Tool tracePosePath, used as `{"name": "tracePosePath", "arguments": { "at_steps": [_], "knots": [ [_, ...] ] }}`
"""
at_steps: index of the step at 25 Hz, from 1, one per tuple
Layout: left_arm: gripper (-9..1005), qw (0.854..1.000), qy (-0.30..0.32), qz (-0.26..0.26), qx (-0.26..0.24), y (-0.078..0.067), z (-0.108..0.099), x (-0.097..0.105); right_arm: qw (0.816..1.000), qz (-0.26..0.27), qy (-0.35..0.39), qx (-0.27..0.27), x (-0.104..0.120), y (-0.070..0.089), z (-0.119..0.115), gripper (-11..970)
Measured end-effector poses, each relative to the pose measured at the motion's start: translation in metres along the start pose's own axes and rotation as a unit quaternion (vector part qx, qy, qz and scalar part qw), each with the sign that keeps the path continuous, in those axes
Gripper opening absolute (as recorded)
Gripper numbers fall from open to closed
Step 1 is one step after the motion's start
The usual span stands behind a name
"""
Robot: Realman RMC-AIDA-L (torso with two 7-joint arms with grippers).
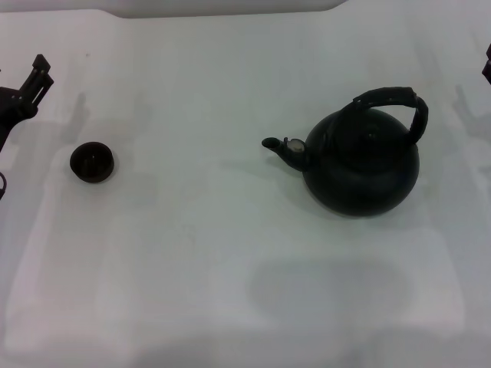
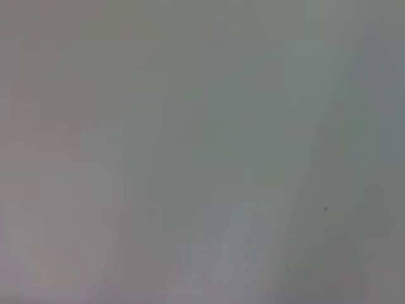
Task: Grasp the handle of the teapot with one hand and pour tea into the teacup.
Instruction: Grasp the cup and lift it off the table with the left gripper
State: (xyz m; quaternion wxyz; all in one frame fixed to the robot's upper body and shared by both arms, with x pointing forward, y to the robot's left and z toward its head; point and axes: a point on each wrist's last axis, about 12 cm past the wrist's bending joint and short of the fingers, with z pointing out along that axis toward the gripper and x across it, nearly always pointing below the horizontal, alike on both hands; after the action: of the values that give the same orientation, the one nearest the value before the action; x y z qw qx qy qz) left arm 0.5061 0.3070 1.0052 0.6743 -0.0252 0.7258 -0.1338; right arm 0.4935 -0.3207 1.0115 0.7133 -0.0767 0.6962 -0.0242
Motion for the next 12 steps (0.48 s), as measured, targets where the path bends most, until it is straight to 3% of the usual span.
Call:
{"name": "tracePosePath", "arguments": {
  "at_steps": [12],
  "knots": [
    [880, 1.000, -0.005, -0.004, 0.003, -0.0007, 0.0000, -0.0012, 1.000, 0.000, -0.001, 0.001, -0.0002, -0.0002, 0.0000, 868]
  ]
}}
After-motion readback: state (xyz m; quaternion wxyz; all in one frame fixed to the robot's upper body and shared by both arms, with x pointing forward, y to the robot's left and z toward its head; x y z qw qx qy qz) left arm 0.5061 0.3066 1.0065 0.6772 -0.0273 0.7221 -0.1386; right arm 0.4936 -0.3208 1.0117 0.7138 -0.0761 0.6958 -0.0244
